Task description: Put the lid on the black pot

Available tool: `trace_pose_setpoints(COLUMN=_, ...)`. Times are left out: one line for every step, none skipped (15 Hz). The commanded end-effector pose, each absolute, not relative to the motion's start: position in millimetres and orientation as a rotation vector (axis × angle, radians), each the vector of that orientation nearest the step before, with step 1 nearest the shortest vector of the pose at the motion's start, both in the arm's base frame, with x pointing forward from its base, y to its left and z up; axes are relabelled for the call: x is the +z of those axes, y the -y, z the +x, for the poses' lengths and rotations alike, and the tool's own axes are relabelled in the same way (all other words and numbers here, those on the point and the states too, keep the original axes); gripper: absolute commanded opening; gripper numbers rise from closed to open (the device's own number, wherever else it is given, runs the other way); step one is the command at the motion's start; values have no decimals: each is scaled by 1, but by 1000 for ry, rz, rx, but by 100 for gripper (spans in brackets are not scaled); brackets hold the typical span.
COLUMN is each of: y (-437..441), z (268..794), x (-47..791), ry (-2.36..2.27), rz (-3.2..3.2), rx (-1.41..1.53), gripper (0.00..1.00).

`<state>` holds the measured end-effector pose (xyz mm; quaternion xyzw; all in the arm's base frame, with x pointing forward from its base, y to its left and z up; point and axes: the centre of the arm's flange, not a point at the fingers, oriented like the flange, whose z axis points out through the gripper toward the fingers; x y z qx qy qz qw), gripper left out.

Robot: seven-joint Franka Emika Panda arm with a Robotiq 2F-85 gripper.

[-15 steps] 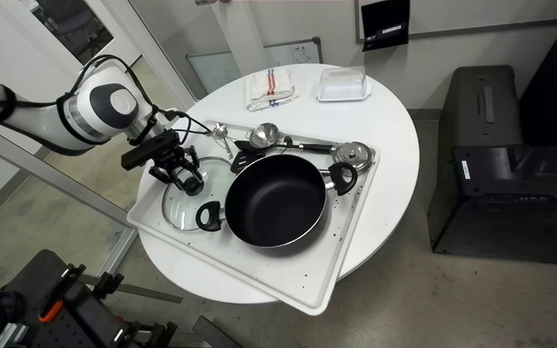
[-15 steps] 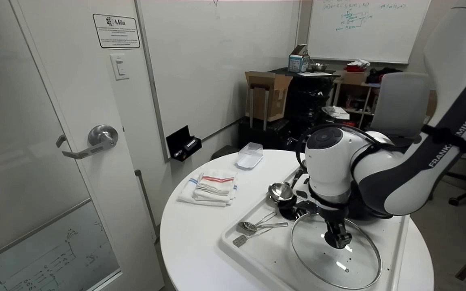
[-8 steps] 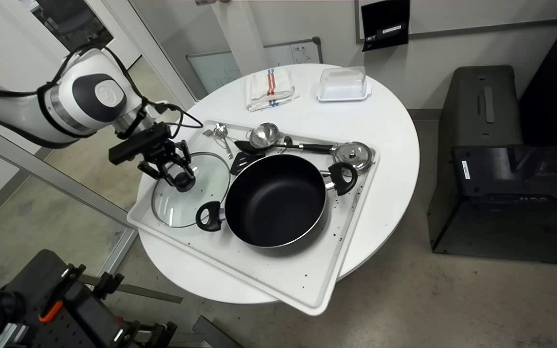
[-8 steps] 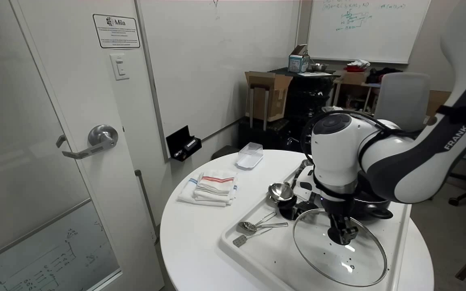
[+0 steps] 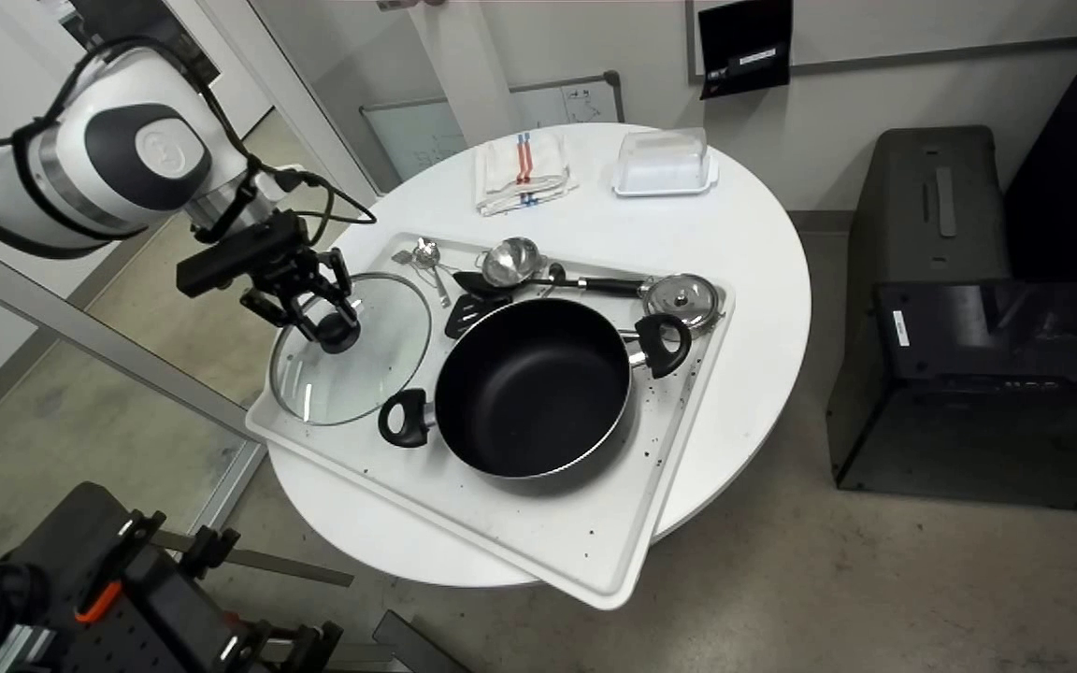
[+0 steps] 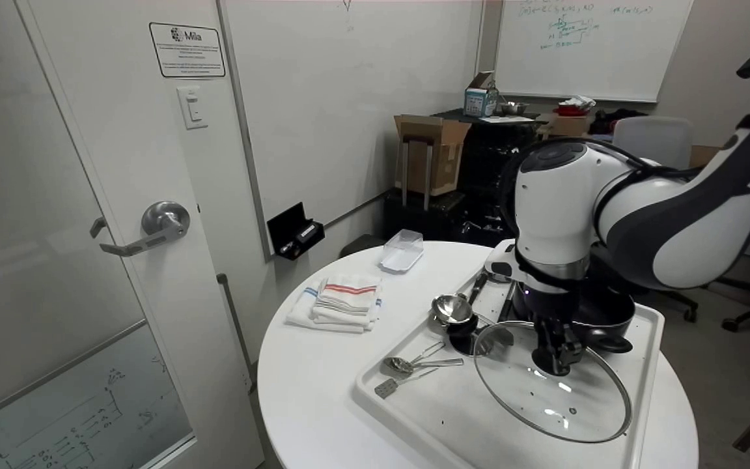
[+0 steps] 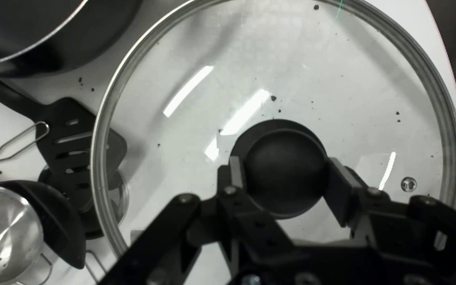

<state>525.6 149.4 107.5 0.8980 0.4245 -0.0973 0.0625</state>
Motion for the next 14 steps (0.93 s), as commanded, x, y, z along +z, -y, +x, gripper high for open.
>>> trace_pose_setpoints(y=-153, z=519, x=149, ry=-1291, rz=2725, rx=-264, gripper=25)
trace_pose_setpoints(y=-156, z=520, x=156, ry=-1280, rz=2729, rx=-248, gripper=25)
trace_pose_setpoints(y=-157, z=520, x=161, ry=-1269, rz=2727, rx=-246, gripper=25)
trace_pose_setpoints(y=-158, z=523, x=166, ry=-1246, rz=2726, rx=-236, gripper=25)
trace_pose_setpoints(y=-157, z=526, x=170, ry=-1230, rz=2725, rx=-243, gripper=25)
trace_pose_setpoints(y=-154, z=530, x=177, ry=-1205, rz=2725, rx=-239, gripper=25)
trace_pose_setpoints(y=-151, z=533, x=182, ry=-1185, rz=2735, rx=-231, gripper=25)
trace_pose_setpoints(y=-146, z=537, x=189, ry=-1155, rz=2746, rx=-233, gripper=25)
trace_pose_setpoints(y=-142, z=541, x=194, ry=-1123, rz=2756, rx=-229, gripper=25)
trace_pose_setpoints(y=-135, z=547, x=199, ry=-1090, rz=2772, rx=-231, gripper=25)
trace_pose_setpoints(y=-128, z=551, x=204, ry=-1055, rz=2783, rx=-235, gripper=25)
trace_pose_setpoints(y=-119, z=557, x=208, ry=-1013, rz=2796, rx=-239, gripper=25)
trace_pose_setpoints(y=-110, z=562, x=211, ry=-973, rz=2810, rx=-243, gripper=25)
trace_pose_setpoints(y=-100, z=568, x=214, ry=-927, rz=2823, rx=-250, gripper=25)
